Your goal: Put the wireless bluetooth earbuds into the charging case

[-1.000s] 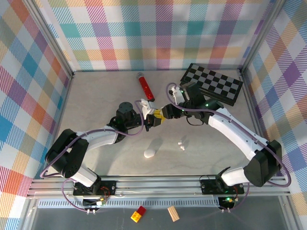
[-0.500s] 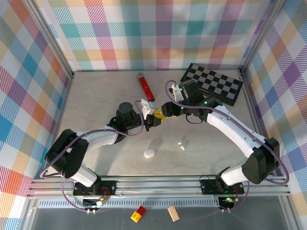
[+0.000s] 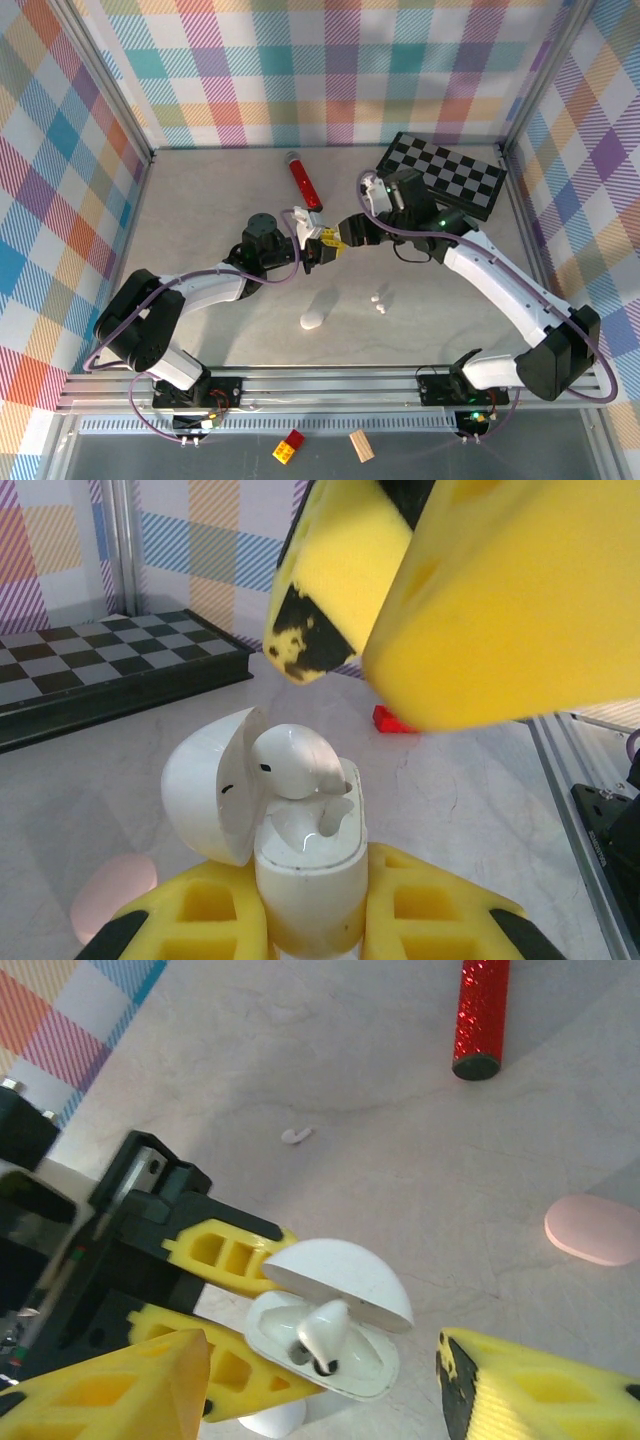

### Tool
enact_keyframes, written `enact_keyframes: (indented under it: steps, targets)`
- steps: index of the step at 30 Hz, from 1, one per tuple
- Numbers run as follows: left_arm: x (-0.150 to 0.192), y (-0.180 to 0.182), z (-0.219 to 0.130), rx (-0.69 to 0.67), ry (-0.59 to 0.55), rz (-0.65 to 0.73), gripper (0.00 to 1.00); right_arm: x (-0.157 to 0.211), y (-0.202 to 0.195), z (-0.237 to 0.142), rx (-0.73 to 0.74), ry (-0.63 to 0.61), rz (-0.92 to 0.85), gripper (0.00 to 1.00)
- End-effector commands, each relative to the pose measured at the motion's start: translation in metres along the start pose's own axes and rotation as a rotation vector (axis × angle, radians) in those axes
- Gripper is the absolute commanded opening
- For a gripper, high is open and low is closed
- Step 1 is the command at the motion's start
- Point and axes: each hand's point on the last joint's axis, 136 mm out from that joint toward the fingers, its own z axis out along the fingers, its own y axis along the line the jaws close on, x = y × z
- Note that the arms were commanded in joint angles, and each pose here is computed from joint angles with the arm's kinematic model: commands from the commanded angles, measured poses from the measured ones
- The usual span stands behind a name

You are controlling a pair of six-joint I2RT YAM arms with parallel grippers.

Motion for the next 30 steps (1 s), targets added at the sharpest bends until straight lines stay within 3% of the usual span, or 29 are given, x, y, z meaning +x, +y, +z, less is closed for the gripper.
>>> enact_keyframes:
  steps: [1, 19, 25, 30]
  targets:
    - [-0.021, -0.009, -0.003, 0.028, -0.059, 0.070, 0.08, 0.011, -0.013, 0.006, 0.036, 0.027, -0.004, 0.59]
    - [-0.020, -0.009, -0.003, 0.031, -0.055, 0.071, 0.08, 0.003, -0.022, 0.018, 0.071, 0.043, 0.051, 0.57]
    - [-0.015, -0.004, -0.006, -0.009, -0.052, 0.084, 0.08, -0.010, -0.001, -0.005, -0.024, -0.066, 0.006, 0.60]
    - [-0.019, 0.016, -0.023, -0.083, -0.099, 0.041, 0.07, -0.019, -0.015, -0.028, 0.022, -0.203, 0.041, 0.62]
